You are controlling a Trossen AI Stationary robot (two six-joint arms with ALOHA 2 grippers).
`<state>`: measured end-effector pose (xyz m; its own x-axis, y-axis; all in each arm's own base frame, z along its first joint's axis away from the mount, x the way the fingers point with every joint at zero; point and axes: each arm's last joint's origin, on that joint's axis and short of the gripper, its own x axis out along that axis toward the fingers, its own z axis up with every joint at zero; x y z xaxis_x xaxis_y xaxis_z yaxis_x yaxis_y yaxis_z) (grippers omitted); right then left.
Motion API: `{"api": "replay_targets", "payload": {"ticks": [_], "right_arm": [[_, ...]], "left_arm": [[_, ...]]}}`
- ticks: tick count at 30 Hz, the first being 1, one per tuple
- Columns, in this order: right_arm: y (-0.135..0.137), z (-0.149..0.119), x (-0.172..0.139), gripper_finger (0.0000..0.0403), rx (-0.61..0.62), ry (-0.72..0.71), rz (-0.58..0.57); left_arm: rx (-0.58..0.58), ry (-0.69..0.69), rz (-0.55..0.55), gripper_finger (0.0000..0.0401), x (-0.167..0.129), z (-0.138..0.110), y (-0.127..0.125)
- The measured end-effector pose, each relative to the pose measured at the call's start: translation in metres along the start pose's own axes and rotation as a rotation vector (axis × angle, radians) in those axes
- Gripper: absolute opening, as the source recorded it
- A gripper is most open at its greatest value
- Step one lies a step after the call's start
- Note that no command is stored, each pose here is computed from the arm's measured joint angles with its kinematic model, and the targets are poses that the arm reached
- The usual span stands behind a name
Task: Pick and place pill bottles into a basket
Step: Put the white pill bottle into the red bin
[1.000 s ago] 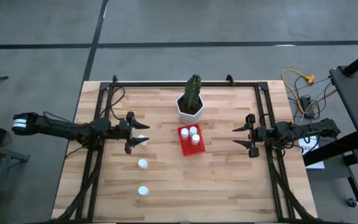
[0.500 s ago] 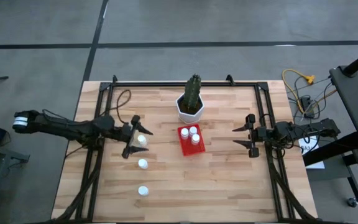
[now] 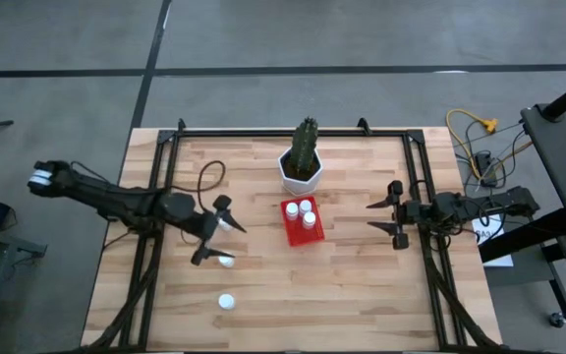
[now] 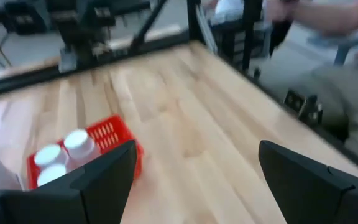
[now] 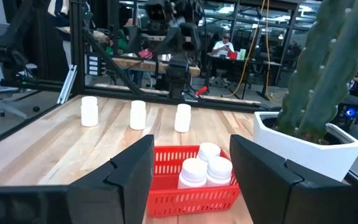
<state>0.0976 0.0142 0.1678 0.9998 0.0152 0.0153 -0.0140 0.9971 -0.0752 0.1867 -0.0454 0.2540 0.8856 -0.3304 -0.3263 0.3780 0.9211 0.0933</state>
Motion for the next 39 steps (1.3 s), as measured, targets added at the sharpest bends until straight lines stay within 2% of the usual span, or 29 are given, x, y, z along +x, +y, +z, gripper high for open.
{"api": "replay_targets", "payload": {"ticks": [5, 13, 20, 23, 31, 39], "right_arm": [[0.0, -0.001, 0.001, 0.0201, -0.002, 0.014, -0.001], [0.0, -0.001, 0.001, 0.0201, 0.01, 0.011, -0.003], [0.0, -0.001, 0.001, 0.0201, 0.018, 0.011, -0.002], [0.0, -0.001, 0.001, 0.0201, 0.018, 0.011, -0.002], [0.0, -0.001, 0.001, 0.0201, 0.025, 0.01, -0.002], [0.0, -0.001, 0.001, 0.0201, 0.03, 0.008, -0.002]], "left_arm": [[0.041, 0.174, 0.022, 0.032, 0.009, 0.018, -0.012], [0.114, 0.318, -0.03, 0.032, 0.037, 0.044, -0.043], [0.143, 0.505, -0.041, 0.032, 0.061, 0.054, -0.073], [0.14, 0.538, -0.061, 0.032, 0.072, 0.059, -0.085], [0.074, 0.695, -0.06, 0.032, 0.092, 0.057, -0.107], [0.051, 0.752, -0.086, 0.032, 0.108, 0.047, -0.125]]}}
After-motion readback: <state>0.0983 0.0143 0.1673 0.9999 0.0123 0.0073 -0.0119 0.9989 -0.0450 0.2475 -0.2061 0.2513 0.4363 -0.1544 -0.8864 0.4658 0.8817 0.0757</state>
